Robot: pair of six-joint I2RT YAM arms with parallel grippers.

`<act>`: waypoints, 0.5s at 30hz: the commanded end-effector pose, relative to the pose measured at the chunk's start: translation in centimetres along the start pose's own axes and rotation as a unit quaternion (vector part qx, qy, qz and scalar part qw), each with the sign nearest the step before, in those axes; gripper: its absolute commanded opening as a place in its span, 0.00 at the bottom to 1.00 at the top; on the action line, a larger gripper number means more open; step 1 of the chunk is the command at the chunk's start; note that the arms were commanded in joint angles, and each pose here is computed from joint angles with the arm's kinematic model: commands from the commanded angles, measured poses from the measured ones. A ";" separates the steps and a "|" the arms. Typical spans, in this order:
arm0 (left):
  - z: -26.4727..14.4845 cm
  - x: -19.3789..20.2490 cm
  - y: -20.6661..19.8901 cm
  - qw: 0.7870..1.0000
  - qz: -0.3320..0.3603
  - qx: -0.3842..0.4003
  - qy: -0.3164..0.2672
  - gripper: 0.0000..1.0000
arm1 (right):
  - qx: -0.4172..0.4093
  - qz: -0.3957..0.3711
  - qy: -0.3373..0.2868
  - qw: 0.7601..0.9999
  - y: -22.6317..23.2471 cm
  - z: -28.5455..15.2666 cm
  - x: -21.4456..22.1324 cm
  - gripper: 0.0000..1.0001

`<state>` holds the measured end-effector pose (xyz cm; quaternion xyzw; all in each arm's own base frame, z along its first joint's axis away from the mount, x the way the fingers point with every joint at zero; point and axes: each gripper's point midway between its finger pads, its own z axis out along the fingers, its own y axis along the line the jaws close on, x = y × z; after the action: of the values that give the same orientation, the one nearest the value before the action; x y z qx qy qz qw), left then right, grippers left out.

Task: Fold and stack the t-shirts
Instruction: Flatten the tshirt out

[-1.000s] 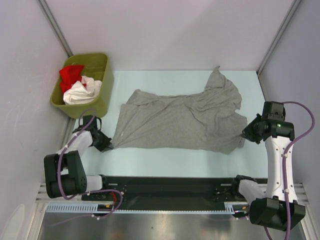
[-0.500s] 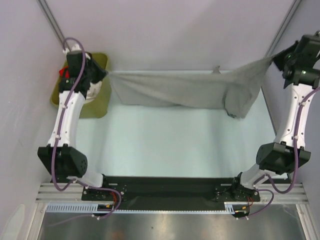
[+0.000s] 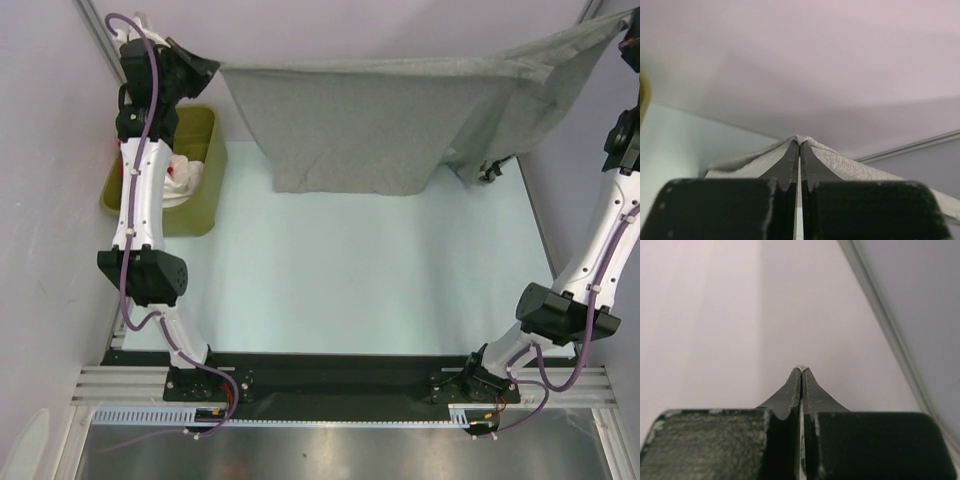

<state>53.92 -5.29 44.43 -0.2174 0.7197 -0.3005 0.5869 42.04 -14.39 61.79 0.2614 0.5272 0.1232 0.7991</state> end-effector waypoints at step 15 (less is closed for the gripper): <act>-11.4 -15.3 -15.9 0.935 0.001 0.275 -0.224 0.00 | -0.160 -0.030 -0.146 0.976 8.4 -4.7 -11.0 0.00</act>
<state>52.69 -4.76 58.64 -0.1569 0.5579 -0.4209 0.6978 40.88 -14.09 65.72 0.1891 0.4873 0.1532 0.8387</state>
